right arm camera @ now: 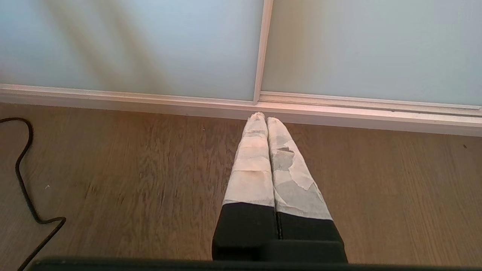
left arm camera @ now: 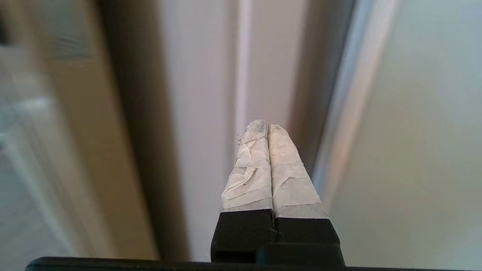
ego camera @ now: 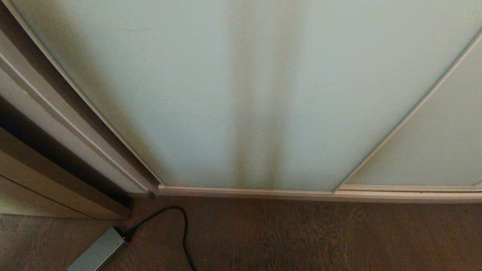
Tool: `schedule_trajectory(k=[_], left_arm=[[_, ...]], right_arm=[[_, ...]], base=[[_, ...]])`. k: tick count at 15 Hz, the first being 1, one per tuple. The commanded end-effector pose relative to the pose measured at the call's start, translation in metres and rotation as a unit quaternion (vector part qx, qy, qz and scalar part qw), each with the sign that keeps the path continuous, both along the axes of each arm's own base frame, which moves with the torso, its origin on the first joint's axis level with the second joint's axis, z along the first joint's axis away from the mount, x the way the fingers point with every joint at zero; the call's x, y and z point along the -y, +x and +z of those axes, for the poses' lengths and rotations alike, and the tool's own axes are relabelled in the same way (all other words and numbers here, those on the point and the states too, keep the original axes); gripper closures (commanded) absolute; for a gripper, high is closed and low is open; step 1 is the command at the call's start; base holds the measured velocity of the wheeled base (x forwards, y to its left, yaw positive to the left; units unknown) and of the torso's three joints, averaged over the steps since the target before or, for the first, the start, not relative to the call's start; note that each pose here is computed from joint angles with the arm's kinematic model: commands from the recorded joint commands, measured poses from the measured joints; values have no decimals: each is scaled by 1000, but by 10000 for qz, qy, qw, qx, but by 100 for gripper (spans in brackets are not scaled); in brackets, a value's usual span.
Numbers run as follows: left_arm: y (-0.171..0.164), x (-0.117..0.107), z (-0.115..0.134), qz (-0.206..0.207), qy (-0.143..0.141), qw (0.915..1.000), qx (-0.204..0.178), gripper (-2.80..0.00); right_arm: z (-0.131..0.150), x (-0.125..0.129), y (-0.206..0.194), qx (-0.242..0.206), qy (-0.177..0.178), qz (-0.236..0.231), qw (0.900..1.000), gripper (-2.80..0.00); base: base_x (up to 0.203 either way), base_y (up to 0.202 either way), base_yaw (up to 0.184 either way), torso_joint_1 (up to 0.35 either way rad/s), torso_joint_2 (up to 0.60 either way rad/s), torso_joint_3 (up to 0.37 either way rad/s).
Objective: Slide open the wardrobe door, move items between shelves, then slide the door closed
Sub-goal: Open the door
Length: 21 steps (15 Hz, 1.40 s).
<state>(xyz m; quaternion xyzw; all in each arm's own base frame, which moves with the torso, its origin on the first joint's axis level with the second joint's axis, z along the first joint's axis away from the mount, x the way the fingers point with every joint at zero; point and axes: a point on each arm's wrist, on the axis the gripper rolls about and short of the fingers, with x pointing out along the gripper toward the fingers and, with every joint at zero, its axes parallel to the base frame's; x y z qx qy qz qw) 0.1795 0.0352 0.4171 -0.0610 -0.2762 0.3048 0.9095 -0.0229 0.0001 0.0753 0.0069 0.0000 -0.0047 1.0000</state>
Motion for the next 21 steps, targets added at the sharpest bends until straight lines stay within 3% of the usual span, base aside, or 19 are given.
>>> schedule_trajectory(k=[1,6,9,16,21], left_arm=[[20,-3,-1,-55,10,10000,-74,0],[34,-5,19,-76,64,9998,194,0],[37,-6,17,-285,219,9993,128,0],[73,-26,20,-117,284,9995,54,0],[78,-25,17,-427,456,9980,-35,0]], right_arm=[[0,0,0,-5,0,1,10000,0],[0,0,0,-5,0,1,10000,0],[0,0,0,-7,0,1,10000,0],[0,0,0,-7,0,1,10000,0],[0,0,0,-4,0,1,10000,0]], base=[[0,0,0,0,0,0],[0,0,0,0,0,0],[0,0,0,0,0,0],[0,0,0,0,0,0],[0,0,0,0,0,0]])
